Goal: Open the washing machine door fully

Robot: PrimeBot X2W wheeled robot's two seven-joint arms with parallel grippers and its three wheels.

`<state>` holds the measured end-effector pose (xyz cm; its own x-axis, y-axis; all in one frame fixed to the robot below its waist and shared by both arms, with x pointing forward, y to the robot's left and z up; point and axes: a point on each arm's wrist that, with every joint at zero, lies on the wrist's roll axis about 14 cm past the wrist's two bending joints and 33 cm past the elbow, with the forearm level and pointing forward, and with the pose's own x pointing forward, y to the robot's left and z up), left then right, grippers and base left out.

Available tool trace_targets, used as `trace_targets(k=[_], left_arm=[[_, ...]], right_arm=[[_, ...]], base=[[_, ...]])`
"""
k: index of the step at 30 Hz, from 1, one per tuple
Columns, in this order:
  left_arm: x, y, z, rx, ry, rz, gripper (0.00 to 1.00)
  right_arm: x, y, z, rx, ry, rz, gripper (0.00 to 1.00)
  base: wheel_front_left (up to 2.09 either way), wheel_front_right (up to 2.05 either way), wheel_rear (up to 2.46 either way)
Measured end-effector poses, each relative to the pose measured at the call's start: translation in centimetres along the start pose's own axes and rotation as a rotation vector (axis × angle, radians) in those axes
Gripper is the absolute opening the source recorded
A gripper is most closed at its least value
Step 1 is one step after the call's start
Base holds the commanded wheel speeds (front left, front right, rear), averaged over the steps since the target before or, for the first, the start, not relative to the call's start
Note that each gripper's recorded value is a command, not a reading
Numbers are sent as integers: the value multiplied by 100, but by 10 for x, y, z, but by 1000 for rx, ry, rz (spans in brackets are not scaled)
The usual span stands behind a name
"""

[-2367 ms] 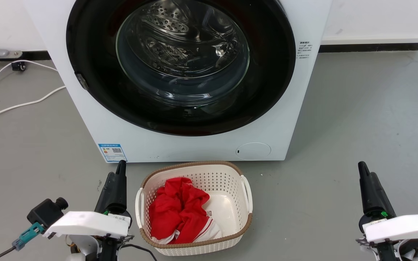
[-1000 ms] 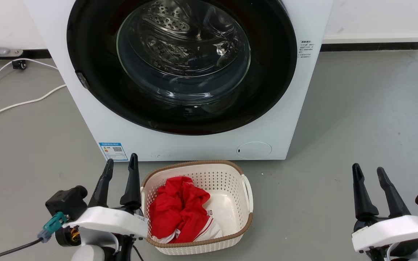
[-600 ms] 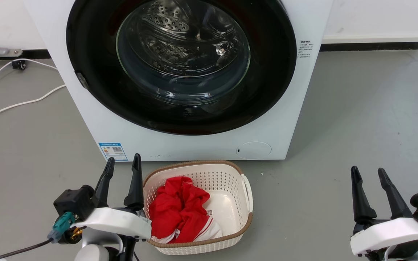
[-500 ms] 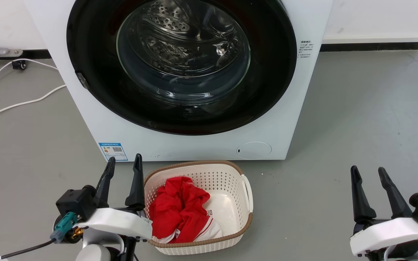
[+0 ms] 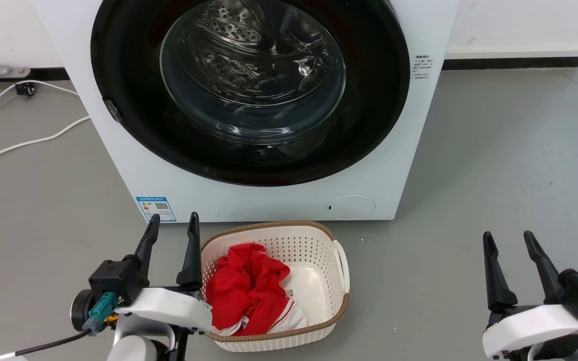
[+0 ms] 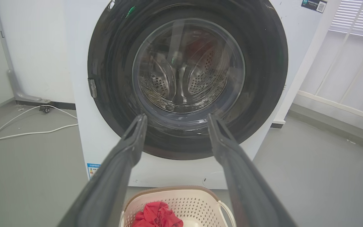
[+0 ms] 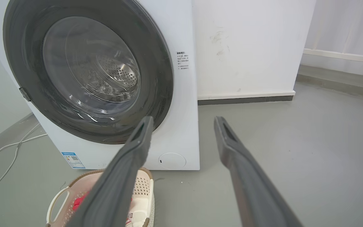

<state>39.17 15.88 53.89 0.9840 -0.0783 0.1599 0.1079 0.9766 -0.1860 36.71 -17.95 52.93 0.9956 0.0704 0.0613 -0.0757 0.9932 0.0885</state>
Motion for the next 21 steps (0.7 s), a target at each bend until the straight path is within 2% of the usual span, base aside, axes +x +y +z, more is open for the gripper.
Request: trace_targets(k=[21], left_arm=[[0,-2,-5,109,3,-18,100]], right_arm=[[-1,3,1,-102,-4,14,100]], base=[[0,0,0]])
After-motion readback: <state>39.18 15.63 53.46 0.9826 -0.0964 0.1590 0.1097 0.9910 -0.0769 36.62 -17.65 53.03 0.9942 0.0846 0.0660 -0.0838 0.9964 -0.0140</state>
